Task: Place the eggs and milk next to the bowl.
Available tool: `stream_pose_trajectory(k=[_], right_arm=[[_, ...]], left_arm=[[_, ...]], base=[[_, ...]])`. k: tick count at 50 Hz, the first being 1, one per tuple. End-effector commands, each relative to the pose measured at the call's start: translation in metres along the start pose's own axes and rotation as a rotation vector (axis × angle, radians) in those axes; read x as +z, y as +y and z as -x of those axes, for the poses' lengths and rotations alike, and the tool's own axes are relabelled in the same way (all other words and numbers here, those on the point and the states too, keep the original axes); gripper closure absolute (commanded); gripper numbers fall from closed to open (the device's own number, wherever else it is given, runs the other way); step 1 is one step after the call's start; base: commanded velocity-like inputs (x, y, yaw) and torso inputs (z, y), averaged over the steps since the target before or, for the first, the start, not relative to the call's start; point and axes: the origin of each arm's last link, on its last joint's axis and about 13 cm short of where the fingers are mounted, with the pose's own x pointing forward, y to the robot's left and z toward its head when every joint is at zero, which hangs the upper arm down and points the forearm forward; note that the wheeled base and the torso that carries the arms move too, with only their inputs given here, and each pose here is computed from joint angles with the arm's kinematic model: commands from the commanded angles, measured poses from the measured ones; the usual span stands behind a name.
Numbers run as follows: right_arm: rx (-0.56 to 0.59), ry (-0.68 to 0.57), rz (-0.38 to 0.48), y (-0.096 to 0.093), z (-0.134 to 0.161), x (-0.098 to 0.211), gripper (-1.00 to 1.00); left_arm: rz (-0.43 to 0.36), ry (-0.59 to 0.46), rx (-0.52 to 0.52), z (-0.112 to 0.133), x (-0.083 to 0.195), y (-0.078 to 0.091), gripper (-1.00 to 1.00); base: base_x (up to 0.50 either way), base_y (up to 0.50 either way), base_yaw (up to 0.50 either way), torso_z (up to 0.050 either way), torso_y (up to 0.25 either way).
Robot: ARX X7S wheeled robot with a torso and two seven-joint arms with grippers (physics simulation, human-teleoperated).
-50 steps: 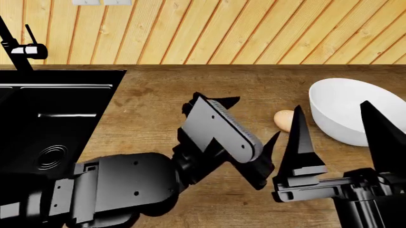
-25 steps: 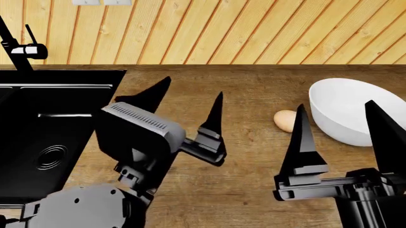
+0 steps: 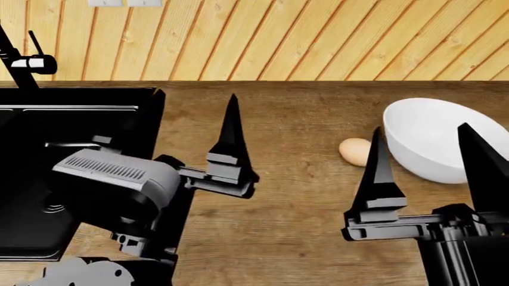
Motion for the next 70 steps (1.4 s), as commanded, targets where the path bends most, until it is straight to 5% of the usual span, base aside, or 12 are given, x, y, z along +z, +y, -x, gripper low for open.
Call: stream_pose_trajectory(k=[1, 70], right_arm=[[-0.009, 0.006, 0.004, -0.0004, -0.0031, -0.0017, -1.0], [-0.007, 0.015, 0.008, -0.0007, -0.0085, -0.002, -1.0]], left_arm=[[0.009, -0.018, 0.014, 0.0012, -0.0007, 0.0008, -1.0], [0.018, -0.039, 0.014, 0.0017, 0.0047, 0.001, -1.0]], base=[[0.0, -0.23, 0.0, 0.0, 0.0], [0.0, -0.23, 0.0, 0.0, 0.0]])
